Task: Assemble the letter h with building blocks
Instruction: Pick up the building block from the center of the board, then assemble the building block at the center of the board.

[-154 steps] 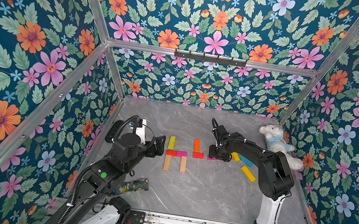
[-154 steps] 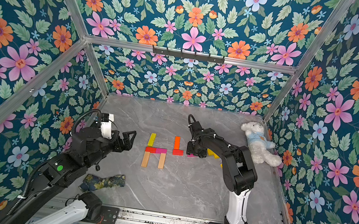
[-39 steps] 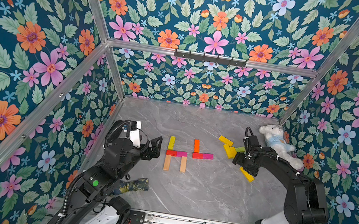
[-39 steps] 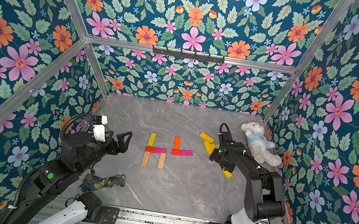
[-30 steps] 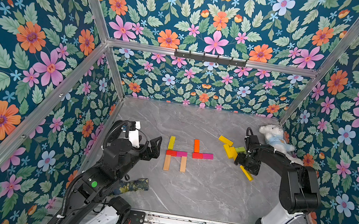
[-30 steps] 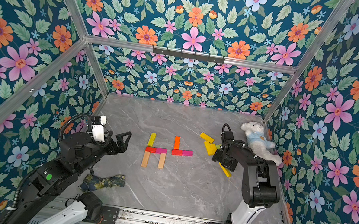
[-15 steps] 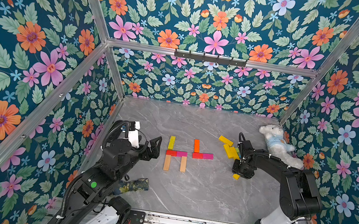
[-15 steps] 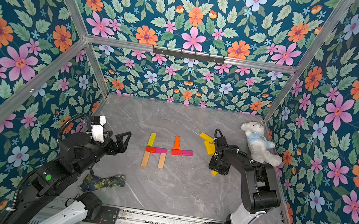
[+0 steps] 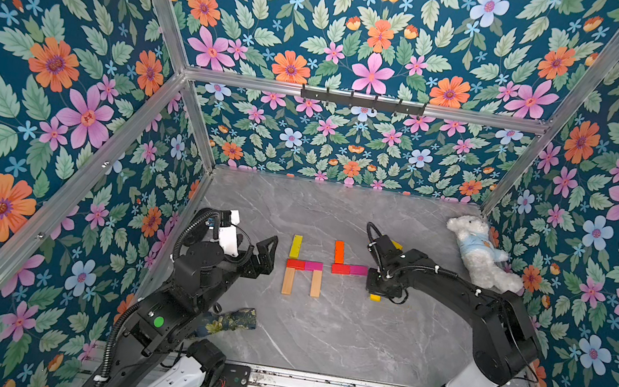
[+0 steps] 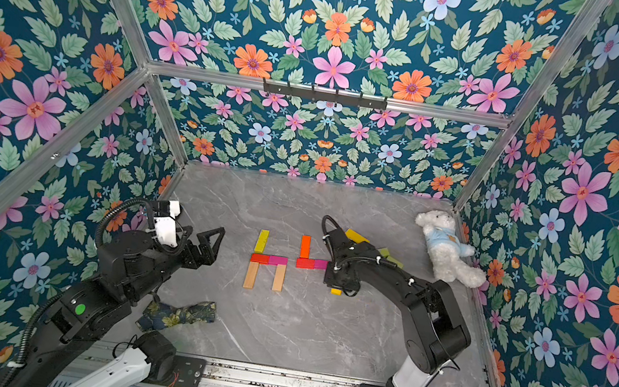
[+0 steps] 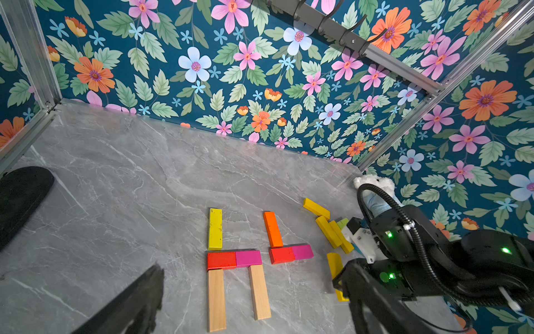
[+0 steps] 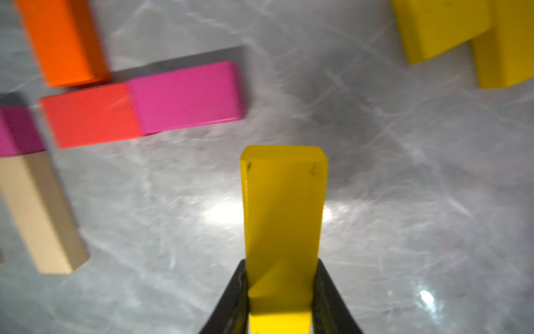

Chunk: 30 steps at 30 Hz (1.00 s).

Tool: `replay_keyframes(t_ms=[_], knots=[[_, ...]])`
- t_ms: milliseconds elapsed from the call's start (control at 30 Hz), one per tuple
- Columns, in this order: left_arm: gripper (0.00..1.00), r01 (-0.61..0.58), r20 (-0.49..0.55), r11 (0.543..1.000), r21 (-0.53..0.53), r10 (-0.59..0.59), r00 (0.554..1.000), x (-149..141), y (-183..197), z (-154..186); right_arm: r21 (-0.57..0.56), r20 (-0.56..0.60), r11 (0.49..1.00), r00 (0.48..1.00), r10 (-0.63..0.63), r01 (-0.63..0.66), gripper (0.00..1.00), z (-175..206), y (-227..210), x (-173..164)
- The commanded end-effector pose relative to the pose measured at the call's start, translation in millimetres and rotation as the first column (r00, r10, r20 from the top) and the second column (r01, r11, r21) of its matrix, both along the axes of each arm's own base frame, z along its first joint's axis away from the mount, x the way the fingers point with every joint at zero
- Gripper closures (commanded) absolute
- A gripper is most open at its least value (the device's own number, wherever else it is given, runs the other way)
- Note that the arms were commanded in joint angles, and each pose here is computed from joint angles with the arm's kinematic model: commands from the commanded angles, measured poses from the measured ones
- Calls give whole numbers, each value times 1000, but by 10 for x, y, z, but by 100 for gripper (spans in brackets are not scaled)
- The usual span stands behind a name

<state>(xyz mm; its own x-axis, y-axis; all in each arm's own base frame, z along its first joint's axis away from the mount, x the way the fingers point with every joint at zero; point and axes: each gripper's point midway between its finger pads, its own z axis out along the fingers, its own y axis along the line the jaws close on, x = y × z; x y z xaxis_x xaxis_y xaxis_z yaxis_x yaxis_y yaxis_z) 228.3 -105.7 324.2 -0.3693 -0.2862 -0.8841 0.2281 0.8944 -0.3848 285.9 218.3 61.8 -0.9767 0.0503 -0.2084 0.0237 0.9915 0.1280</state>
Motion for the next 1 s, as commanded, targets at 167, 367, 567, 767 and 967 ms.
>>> replay_keyframes(t_ms=[167, 367, 567, 767, 967], knots=[[1, 4, 2, 1000, 15, -4, 1000, -8, 5, -4, -22, -84, 999, 996, 44, -46, 100, -200, 694, -175], [1, 0, 4, 1000, 16, 0, 1000, -17, 19, 1, -10, -105, 997, 992, 71, -72, 100, -312, 893, -158], [1, -6, 10, 1000, 18, 6, 1000, -17, 33, 18, -9, -122, 995, 988, 93, -95, 100, -356, 926, -196], [1, -8, 11, 1000, 19, 7, 1000, -16, 36, 18, -18, -130, 995, 987, 94, -98, 100, -399, 949, -173], [0, -6, 9, 1000, 18, 6, 1000, -21, 36, 23, -27, -122, 995, 989, 89, -93, 100, -426, 975, -107]])
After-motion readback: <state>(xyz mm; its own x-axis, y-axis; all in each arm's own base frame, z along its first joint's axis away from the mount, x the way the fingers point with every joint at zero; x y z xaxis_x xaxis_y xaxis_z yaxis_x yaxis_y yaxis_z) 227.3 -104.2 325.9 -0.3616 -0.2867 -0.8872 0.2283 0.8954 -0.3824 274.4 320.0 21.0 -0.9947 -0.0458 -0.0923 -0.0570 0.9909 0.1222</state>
